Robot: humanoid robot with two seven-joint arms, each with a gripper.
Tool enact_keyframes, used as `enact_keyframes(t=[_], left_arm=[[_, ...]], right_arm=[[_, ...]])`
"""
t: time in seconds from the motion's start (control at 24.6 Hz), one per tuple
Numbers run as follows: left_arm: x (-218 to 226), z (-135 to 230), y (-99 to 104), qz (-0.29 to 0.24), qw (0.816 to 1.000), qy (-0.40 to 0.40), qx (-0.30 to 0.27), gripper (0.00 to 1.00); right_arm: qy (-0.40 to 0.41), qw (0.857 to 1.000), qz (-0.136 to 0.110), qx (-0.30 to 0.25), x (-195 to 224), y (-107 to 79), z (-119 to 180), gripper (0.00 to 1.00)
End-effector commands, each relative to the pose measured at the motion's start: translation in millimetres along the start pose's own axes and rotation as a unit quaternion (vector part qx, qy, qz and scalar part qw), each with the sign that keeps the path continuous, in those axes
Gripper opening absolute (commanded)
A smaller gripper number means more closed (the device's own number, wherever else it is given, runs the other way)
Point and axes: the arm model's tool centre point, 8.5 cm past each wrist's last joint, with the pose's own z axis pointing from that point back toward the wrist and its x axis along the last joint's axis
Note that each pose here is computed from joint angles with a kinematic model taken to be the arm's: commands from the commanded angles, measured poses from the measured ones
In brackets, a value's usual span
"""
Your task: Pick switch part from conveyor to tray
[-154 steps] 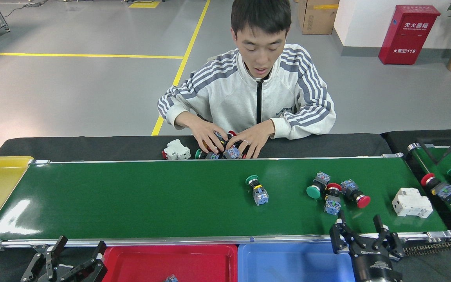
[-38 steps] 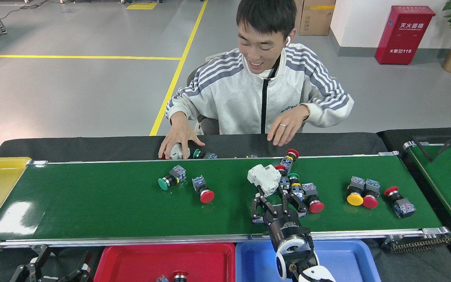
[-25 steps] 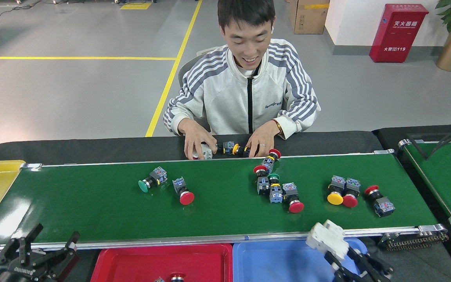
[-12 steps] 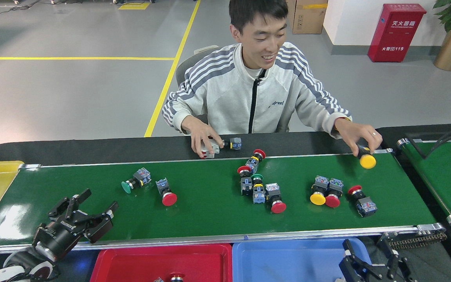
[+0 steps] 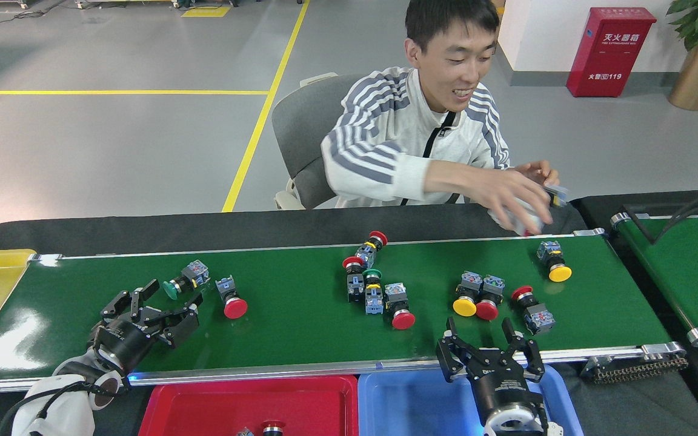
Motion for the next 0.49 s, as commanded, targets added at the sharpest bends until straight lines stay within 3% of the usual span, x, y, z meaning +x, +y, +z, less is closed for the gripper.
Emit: enact_keyframes(t=[0.0,0.16,0.45], left_arm=[[-13.1,-5.5,17.2,-0.006,1.0,0.019,0.021,1.0],[-12.3,-7.9,18.7,-0.002,1.0,0.019,0.024,0.98],[-4.9,-6.3,8.1,0.007,1.0,0.003,0.014,0.5]], right_arm=[[0.012,1.0,-0.003,-0.008,1.6,-5.0,-3.5,0.99],[0.008,1.0,-0.013,-0.002,14.9,-2.3,-6.3,0.99],[-0.017,1.0,0.007,0.011,59.5,1.2,-20.0,0.99]])
